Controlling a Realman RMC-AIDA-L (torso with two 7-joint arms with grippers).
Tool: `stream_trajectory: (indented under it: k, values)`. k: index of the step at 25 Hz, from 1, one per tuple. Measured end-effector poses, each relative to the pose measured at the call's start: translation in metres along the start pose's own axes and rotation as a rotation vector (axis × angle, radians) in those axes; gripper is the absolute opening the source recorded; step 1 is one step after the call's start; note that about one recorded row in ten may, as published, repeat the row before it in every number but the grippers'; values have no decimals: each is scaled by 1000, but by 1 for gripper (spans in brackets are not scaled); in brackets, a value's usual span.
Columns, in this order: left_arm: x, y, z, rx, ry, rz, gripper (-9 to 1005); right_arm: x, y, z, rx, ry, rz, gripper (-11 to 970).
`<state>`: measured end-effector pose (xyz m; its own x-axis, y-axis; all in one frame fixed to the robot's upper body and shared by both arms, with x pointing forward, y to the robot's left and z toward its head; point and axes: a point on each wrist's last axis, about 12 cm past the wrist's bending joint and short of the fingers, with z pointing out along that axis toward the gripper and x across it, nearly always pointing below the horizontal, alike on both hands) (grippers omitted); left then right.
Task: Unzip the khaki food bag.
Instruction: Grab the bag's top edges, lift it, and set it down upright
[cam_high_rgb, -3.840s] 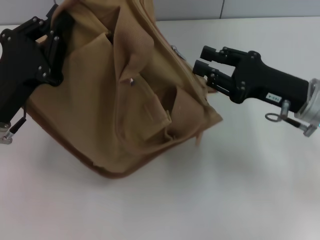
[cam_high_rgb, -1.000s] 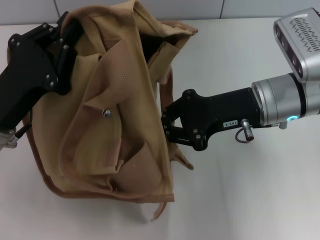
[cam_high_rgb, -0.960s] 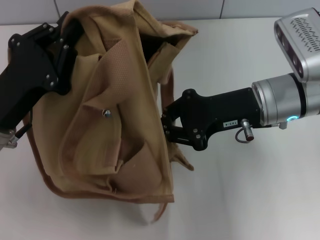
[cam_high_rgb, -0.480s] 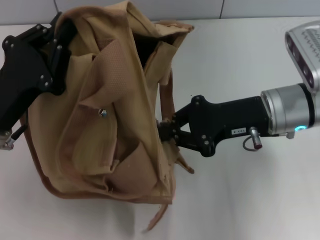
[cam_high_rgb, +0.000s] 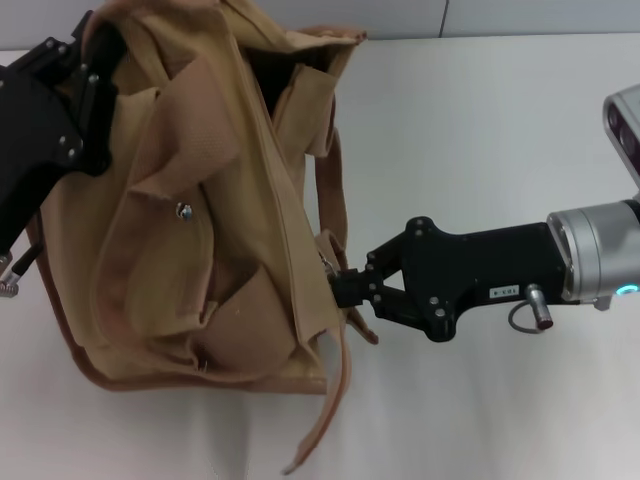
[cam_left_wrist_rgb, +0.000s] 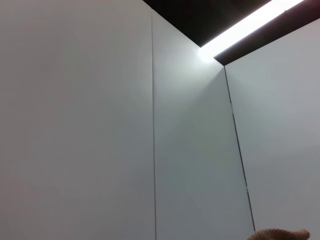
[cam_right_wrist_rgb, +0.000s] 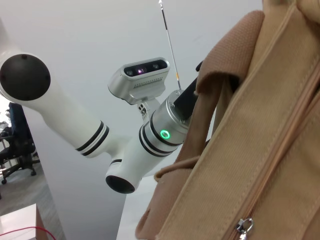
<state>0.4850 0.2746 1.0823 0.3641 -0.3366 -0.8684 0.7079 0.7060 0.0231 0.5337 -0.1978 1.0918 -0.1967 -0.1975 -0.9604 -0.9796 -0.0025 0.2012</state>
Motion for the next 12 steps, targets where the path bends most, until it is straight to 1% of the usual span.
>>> stream_trajectory:
  k: [7,12]
  values:
    - [-2,3,-1,-33,-16,7,59,9,5,-6,14,-3,23,9]
    - [-3,5,-2,-59,-27,11,60,15,12,-11,12,-13,32,8]
